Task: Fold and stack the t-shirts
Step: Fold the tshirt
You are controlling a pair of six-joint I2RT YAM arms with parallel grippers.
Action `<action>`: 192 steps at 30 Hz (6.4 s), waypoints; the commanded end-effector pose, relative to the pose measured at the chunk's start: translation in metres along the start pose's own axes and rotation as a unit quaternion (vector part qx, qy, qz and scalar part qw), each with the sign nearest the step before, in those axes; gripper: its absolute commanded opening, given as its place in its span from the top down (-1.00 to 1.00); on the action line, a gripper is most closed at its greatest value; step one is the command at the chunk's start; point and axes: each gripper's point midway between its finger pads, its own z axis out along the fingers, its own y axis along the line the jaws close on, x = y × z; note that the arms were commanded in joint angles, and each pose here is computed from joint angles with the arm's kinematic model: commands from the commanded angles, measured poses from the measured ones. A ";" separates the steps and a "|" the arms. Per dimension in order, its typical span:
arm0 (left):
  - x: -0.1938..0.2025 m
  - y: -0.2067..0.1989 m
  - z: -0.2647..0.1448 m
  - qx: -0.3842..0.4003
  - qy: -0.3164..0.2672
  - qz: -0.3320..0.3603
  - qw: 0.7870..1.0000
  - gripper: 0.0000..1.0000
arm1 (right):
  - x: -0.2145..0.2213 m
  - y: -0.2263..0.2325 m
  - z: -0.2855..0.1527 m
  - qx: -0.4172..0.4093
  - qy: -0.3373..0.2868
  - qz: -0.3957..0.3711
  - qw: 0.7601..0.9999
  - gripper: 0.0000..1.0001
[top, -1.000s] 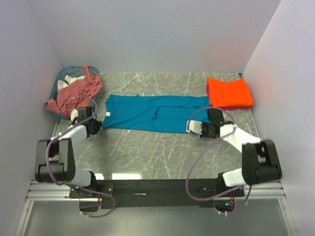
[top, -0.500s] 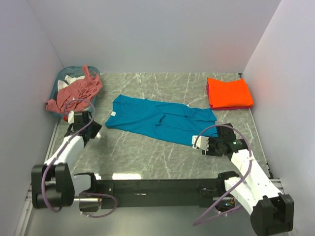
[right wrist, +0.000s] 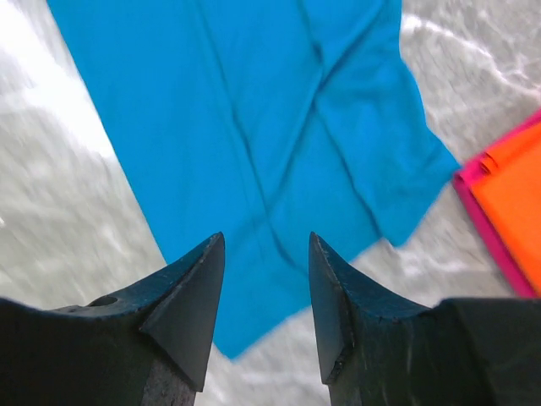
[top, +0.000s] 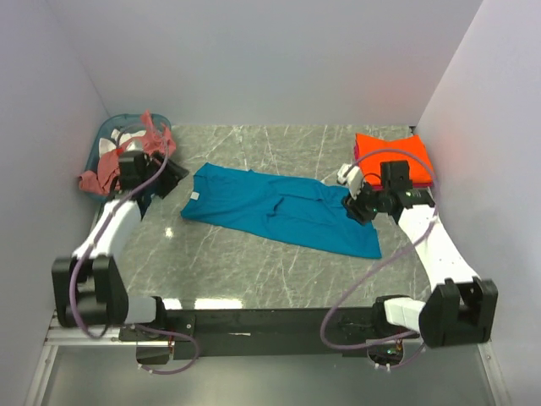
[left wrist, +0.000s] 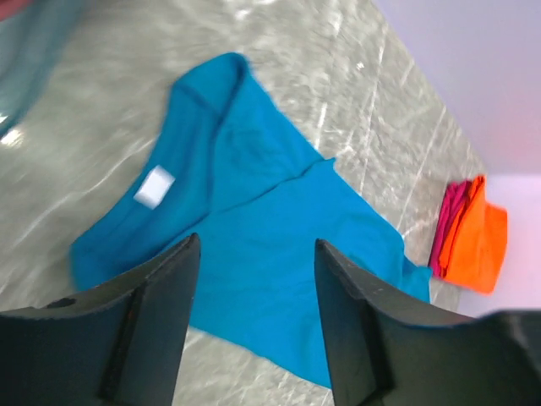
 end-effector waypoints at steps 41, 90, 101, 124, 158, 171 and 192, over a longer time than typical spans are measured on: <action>0.038 0.035 0.277 -0.210 0.163 0.042 0.963 0.58 | -0.038 -0.030 0.015 -0.075 -0.091 0.162 0.980 0.03; -0.113 -0.180 0.064 0.135 -0.016 0.109 0.985 -0.28 | 0.047 0.124 0.121 -0.105 0.219 -0.120 0.962 1.00; -0.054 -0.134 -0.069 0.143 -0.037 0.140 0.979 -0.36 | 0.026 0.222 0.091 -0.199 0.222 -0.200 0.934 1.00; 0.059 -0.017 -0.089 0.092 0.016 0.065 0.994 -0.52 | -0.155 0.064 0.105 -0.184 -0.026 0.107 0.977 0.02; 0.079 -0.010 -0.096 0.108 0.035 0.036 0.993 -0.51 | -0.151 -0.010 0.292 -0.145 0.063 0.437 0.885 0.07; 0.079 -0.011 -0.096 0.111 0.036 0.034 0.993 -0.51 | -0.148 0.005 0.295 -0.177 0.076 0.443 0.876 0.52; 0.089 0.003 -0.080 0.096 0.052 0.033 0.993 -0.51 | -0.126 -0.119 0.272 -0.076 -0.010 0.557 0.827 1.00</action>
